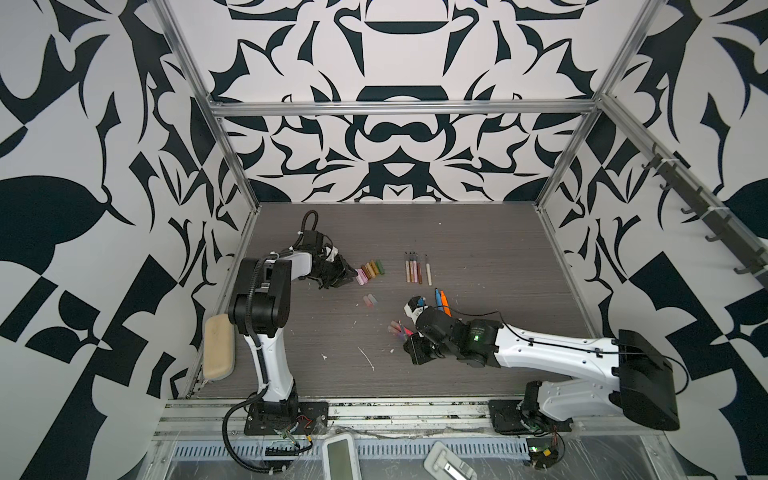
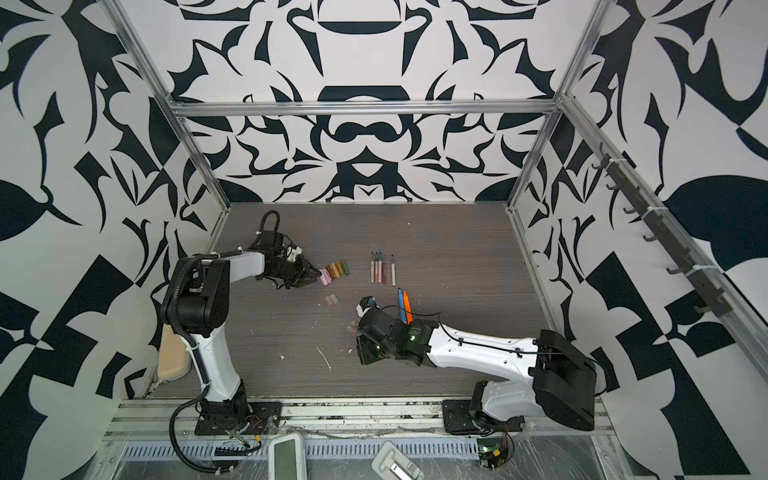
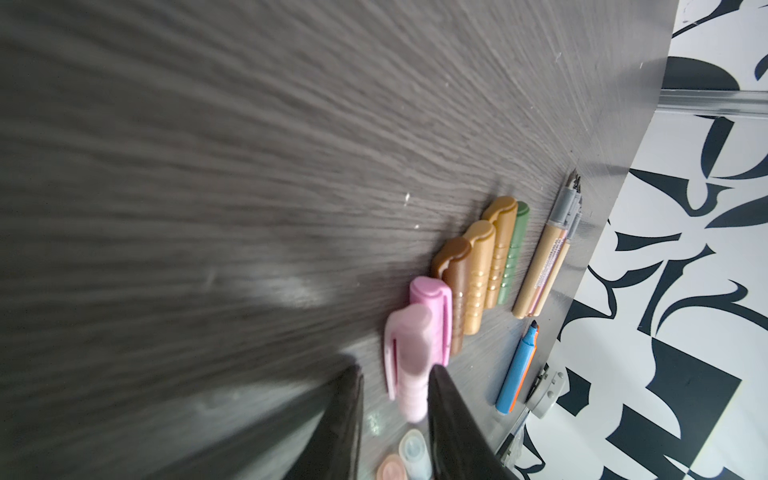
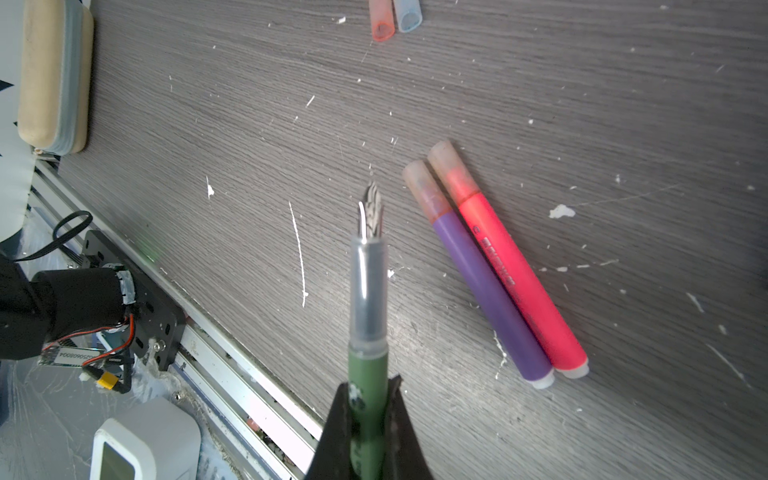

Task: Open the pen caps
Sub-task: 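Set the pink cap by the cap pile with left gripper while right holds pen, then lay the green pen at the end of the pen row with right gripper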

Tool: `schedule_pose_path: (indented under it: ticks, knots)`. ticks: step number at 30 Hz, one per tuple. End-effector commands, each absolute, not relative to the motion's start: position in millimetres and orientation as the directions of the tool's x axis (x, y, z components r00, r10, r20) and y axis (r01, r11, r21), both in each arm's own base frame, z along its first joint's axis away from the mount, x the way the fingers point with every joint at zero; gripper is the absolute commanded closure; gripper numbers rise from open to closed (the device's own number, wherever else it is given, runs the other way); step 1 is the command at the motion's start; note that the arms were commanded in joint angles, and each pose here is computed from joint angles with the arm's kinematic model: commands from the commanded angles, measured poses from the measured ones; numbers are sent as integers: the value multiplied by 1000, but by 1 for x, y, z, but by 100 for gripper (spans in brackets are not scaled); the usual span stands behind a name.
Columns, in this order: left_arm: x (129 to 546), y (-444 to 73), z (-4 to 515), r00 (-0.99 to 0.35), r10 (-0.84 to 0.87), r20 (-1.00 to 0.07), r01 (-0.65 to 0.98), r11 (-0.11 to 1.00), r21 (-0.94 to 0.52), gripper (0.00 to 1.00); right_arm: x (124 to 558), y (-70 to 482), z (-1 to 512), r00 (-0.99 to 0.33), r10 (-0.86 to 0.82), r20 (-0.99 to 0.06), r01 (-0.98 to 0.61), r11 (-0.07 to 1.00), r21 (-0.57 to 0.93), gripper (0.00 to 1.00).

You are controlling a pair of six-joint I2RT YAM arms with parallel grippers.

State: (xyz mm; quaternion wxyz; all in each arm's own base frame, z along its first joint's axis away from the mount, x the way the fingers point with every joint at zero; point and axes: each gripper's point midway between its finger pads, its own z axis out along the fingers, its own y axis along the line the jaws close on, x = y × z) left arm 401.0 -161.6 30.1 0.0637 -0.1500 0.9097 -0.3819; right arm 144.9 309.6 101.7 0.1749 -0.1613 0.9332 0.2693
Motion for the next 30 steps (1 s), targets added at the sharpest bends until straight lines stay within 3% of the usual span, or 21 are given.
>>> schedule_pose_path:
  ticks: [1,8,14,22,27,30]
  knots:
    - [398,-162,22,-947,-321,21,-244,672,-699,70,148,309,109,-876,-204,-438,-405,803,437,100]
    - [396,-160,45,-941,-339,-17,-228,669,-708,70,155,304,121,-866,-210,-454,-416,806,421,100]
    - [380,-155,105,-930,-348,-118,-158,670,-725,70,217,268,147,-861,-156,-484,-389,816,428,100]
    - [291,-144,182,-925,-258,-278,21,697,-717,70,333,203,132,-893,-30,-449,-245,870,428,100]
    - [235,-131,201,-900,-237,-367,82,734,-674,66,383,180,100,-910,33,-413,-172,878,448,100]
    - [219,-135,233,-861,-249,-443,158,697,-700,63,402,177,86,-925,51,-376,-151,858,491,100]
